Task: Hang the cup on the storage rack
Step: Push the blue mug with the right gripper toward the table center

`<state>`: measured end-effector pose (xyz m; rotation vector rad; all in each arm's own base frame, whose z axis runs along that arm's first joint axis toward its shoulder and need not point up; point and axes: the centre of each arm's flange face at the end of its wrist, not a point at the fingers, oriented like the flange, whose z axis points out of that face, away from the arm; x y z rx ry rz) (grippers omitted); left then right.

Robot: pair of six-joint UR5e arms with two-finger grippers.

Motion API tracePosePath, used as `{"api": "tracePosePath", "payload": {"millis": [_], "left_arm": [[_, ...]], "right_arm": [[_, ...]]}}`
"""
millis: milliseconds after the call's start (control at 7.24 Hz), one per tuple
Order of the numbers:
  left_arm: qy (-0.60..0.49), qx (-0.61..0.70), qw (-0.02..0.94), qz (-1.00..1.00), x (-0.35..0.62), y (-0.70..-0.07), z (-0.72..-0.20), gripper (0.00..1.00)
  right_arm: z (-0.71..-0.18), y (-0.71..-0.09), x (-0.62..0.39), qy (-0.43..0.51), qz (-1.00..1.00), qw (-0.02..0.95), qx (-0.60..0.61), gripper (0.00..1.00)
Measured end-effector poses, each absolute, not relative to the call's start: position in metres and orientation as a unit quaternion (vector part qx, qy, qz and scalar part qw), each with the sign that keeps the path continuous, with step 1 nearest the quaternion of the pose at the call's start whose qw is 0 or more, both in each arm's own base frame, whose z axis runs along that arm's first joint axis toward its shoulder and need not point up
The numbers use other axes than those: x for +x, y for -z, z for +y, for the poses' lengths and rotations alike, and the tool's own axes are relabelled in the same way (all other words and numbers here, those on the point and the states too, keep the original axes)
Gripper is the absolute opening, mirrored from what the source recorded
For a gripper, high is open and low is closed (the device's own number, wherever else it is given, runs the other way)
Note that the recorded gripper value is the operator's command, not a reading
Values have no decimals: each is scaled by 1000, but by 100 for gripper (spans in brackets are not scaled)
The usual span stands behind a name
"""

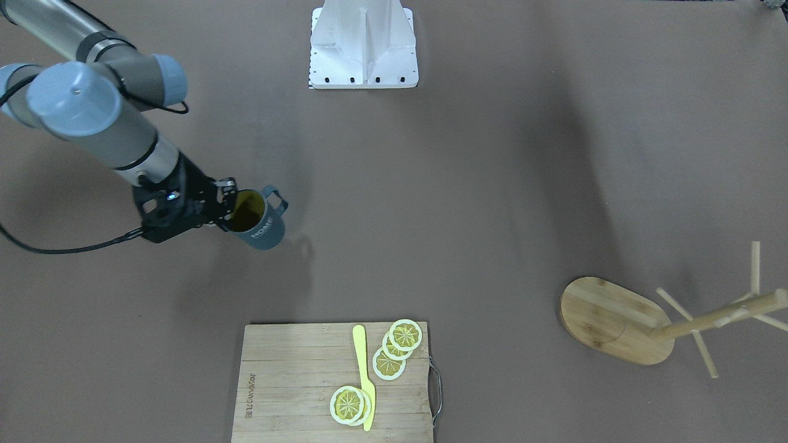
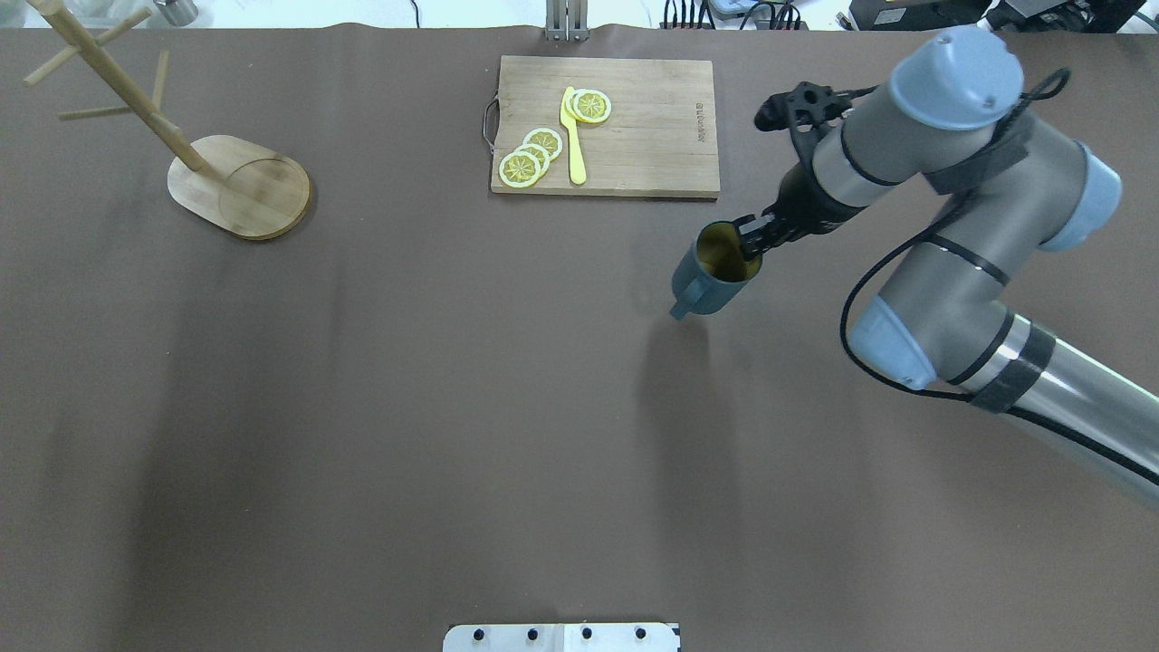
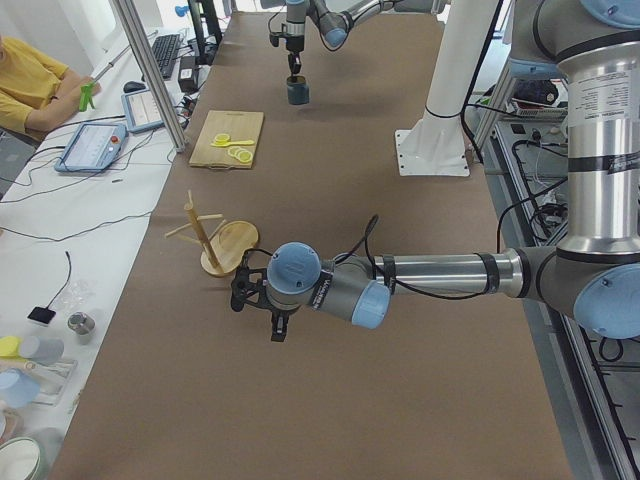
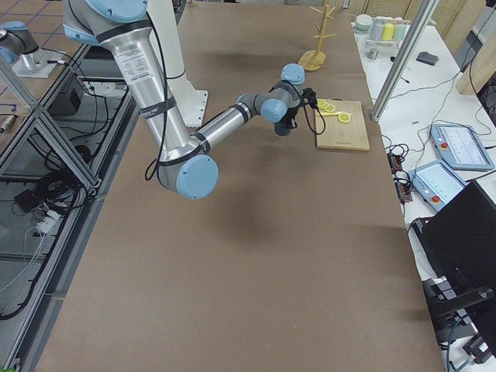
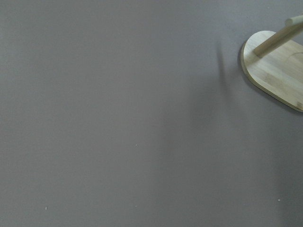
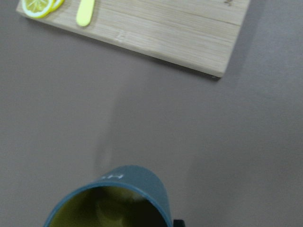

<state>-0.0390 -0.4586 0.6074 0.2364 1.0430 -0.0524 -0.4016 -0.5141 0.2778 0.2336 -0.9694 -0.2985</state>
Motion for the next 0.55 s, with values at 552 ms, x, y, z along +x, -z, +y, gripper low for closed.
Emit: {"api": "tracePosePath", "payload": {"millis": [552], "left_arm": [[-27,143,819,555,79,-522,-482,96]], "right_arm": [[-426,-194,-512,137,-436,884,96,0]]}}
